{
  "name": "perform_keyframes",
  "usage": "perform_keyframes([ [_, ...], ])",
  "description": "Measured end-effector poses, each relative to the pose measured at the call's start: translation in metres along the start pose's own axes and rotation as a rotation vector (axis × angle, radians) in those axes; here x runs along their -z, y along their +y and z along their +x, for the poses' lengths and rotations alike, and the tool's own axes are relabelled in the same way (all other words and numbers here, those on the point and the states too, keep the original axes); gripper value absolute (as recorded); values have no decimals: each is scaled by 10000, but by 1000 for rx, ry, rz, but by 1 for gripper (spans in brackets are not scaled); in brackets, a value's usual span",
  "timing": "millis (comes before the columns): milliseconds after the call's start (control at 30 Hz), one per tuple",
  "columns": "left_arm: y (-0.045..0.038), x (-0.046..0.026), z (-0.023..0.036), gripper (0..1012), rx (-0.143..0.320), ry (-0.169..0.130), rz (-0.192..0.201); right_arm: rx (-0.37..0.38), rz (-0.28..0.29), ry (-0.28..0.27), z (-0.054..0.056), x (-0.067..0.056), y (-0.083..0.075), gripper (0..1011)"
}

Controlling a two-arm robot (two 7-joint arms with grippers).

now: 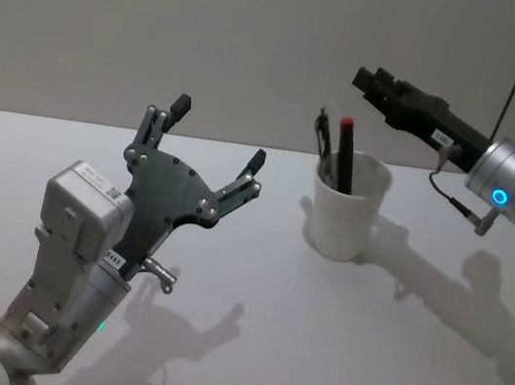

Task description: Place the pen into the pen holder.

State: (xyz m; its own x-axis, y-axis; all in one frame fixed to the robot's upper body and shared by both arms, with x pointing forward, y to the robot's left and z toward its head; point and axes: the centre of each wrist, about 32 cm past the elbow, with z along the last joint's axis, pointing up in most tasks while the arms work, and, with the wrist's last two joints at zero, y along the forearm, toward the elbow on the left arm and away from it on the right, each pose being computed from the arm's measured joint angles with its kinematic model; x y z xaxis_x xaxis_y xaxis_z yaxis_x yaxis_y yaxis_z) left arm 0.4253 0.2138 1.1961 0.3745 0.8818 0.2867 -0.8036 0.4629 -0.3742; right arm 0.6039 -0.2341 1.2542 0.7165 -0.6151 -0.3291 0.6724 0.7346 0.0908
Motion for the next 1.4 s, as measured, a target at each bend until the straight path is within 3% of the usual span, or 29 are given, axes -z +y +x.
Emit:
perform_keyframes([
  [700, 0, 0, 0, 1001, 0, 0, 0, 3, -3, -2, -9, 3, -4, 997],
  [1167, 0, 0, 0, 1001, 0, 0, 0, 4, 10, -19, -25, -31, -16, 1002],
  [1400, 0, 0, 0, 1001, 0, 0, 0, 28, 58, -63, -75, -149, -86, 1002],
])
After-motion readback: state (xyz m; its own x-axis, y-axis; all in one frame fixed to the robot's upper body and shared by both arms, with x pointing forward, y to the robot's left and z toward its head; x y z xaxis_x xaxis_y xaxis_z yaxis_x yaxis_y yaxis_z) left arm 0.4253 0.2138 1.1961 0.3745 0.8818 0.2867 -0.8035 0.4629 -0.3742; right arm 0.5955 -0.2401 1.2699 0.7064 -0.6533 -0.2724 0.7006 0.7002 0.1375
